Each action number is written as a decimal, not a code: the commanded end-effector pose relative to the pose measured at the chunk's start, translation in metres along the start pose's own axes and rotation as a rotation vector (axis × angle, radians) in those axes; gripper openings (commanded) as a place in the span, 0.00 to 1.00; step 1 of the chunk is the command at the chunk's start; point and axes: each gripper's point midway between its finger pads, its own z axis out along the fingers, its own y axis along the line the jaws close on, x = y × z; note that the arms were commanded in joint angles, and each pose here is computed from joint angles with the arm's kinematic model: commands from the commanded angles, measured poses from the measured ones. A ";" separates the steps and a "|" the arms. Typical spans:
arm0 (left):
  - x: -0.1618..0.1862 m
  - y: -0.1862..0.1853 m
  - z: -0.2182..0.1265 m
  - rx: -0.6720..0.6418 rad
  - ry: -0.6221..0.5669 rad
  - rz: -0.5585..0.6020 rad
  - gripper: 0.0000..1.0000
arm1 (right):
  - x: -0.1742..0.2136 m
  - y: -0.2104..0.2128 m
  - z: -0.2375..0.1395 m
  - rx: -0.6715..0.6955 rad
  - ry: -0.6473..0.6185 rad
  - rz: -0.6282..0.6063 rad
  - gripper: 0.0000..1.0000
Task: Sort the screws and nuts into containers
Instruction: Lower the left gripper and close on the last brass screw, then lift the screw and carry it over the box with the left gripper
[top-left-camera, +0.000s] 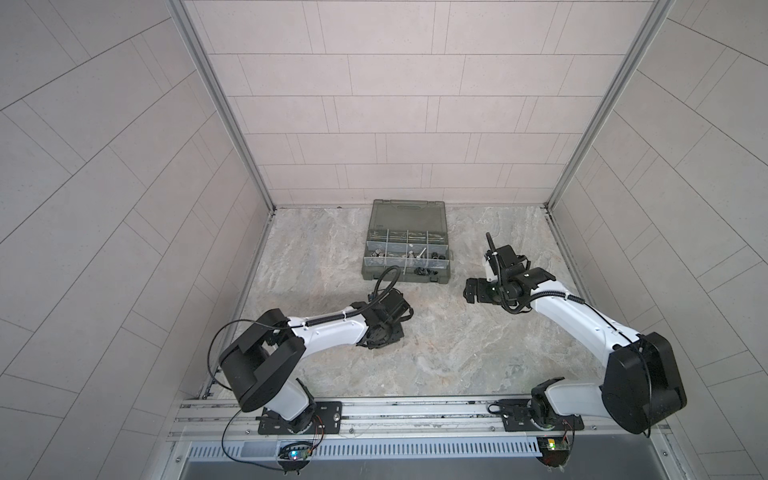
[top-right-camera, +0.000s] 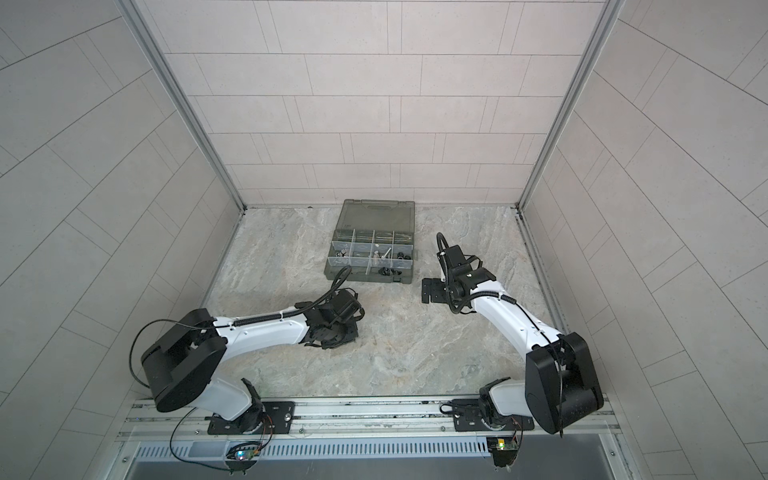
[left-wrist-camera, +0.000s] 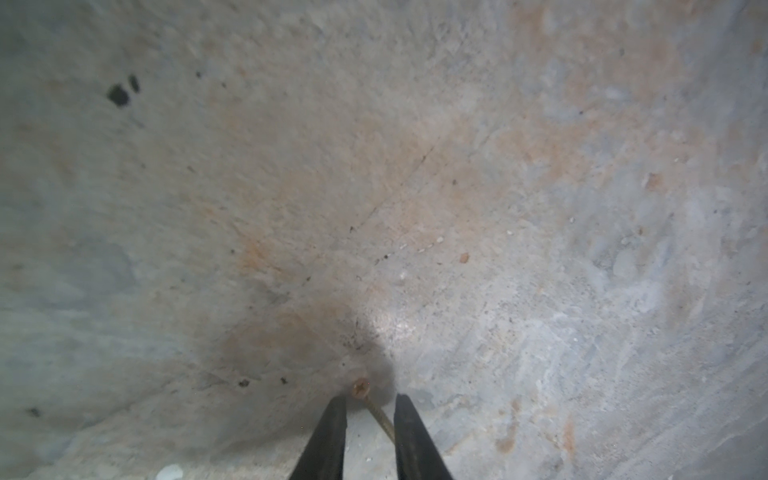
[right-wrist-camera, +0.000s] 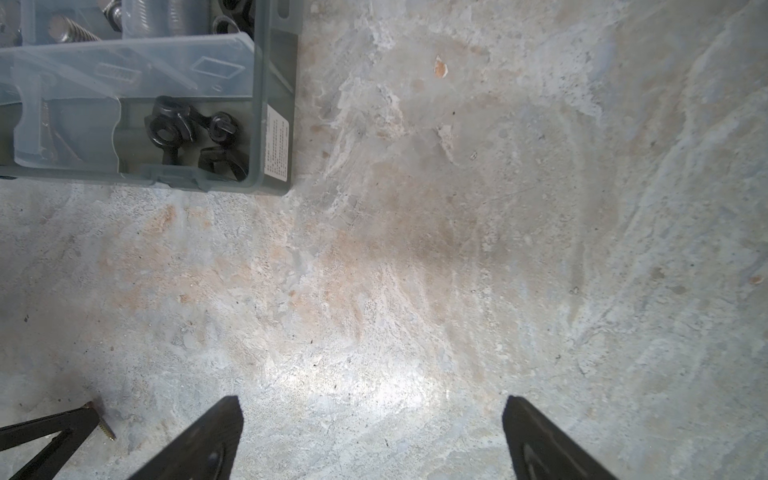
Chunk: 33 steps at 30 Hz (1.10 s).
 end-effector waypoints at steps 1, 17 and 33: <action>0.003 0.007 0.006 -0.045 0.030 0.015 0.26 | -0.001 -0.001 -0.005 -0.005 -0.017 0.000 0.99; 0.009 0.016 0.020 -0.234 0.158 0.176 0.13 | -0.005 -0.015 -0.019 -0.007 -0.075 0.045 0.99; -0.002 0.005 0.001 -0.172 0.123 0.204 0.00 | -0.004 -0.015 -0.014 -0.023 -0.068 0.056 0.99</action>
